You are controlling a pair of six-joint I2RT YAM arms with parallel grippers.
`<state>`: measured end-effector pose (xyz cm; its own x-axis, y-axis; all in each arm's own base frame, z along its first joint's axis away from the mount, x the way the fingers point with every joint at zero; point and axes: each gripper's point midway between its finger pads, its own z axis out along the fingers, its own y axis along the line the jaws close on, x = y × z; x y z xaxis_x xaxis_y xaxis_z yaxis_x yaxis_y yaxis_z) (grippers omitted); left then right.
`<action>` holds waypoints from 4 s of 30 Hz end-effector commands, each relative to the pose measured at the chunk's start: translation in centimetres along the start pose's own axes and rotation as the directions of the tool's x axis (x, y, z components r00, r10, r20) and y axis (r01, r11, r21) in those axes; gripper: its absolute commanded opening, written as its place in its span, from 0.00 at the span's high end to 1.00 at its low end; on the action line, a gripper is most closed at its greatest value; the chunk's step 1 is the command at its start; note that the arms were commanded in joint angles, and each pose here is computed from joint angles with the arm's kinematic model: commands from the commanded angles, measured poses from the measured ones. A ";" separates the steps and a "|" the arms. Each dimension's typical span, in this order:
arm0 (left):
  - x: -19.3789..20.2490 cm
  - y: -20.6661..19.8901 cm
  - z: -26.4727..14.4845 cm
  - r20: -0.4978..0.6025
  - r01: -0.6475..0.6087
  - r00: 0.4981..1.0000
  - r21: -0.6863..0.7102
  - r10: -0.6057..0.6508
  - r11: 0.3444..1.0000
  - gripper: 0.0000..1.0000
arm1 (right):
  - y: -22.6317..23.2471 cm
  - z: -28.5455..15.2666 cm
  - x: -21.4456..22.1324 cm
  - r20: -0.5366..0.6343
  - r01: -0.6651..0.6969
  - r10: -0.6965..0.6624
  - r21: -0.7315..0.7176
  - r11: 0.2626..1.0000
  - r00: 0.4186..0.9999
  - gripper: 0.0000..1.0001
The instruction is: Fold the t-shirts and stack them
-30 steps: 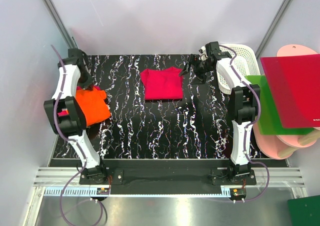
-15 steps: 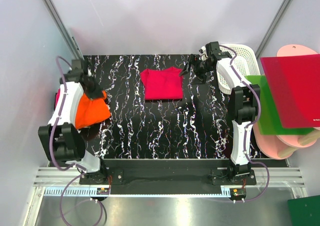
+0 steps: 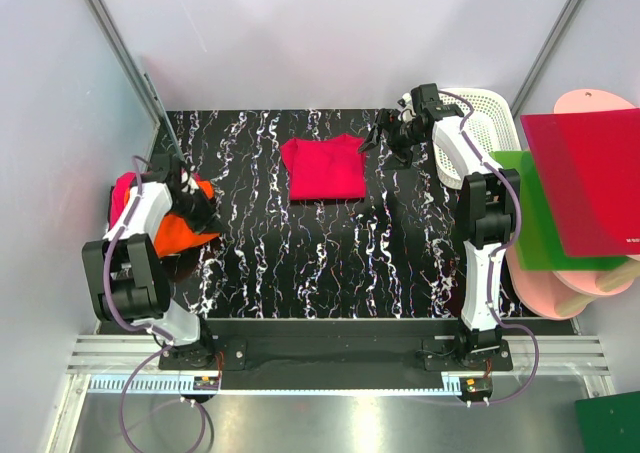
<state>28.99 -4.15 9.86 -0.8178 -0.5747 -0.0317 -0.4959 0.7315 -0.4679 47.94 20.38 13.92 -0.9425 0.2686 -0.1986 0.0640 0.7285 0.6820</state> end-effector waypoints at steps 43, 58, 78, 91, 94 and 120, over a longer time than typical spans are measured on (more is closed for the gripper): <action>-11.4 8.3 -19.3 0.574 0.198 0.799 -0.532 0.178 0.823 0.54 | 2.2 -2.3 -0.7 0.042 0.072 -0.070 -0.049 0.996 0.997 0.00; -9.6 14.0 -18.4 0.459 0.321 0.881 -0.756 0.112 0.570 1.00 | 2.0 -2.3 0.2 0.014 0.057 -0.056 -0.057 0.997 0.998 0.00; -6.4 13.6 -13.2 0.391 0.236 0.919 -0.660 0.058 0.713 0.01 | 2.1 -1.8 0.5 -0.002 0.045 -0.045 -0.073 0.996 0.999 0.00; -14.2 14.7 -10.8 0.413 0.277 0.908 -0.710 0.065 0.648 0.01 | 2.3 -2.0 0.6 -0.002 0.045 -0.045 -0.080 0.996 0.999 0.00; -15.4 15.0 -10.0 0.407 0.280 0.911 -0.720 0.060 0.635 0.21 | 2.4 -2.1 0.4 0.004 0.049 -0.049 -0.081 0.996 0.999 0.00; -20.4 17.6 -14.9 0.453 0.361 0.889 -0.787 0.071 0.501 1.00 | 2.1 -1.5 0.3 -0.010 0.034 -0.035 -0.084 0.996 0.999 0.00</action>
<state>31.75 25.34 15.15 -0.6264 -0.6407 -0.4440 -0.7733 0.4388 0.4576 47.06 20.83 13.52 -0.9561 0.2402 -0.1678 0.0540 0.7071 0.7050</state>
